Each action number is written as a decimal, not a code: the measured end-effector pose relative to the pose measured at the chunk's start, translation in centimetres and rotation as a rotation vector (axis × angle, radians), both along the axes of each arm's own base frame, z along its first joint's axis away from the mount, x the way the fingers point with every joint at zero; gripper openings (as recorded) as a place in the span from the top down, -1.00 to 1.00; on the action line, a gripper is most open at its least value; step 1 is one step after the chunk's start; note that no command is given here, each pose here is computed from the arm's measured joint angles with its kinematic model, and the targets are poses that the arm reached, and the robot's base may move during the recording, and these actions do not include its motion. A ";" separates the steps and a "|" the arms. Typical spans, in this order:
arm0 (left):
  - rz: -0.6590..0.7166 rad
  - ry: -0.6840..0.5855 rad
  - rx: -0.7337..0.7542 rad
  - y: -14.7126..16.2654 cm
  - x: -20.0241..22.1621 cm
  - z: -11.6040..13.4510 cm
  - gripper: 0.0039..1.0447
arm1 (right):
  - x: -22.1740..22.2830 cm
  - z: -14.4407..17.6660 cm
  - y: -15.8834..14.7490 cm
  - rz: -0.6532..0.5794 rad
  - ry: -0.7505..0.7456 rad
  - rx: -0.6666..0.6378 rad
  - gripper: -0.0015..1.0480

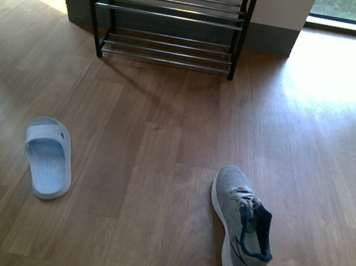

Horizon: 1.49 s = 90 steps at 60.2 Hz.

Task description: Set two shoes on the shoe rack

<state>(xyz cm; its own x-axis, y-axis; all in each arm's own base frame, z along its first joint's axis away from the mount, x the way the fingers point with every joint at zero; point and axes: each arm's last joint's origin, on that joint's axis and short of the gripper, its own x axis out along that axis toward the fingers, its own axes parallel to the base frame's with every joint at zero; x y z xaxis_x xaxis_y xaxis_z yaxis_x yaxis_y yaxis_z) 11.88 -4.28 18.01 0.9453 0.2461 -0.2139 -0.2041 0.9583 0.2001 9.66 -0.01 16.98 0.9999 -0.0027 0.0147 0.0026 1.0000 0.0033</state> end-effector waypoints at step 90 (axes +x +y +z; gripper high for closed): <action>0.003 0.000 0.001 0.0 0.0 0.0 0.96 | 22.3 -24.5 -6.5 0.081 1.018 -0.086 -0.82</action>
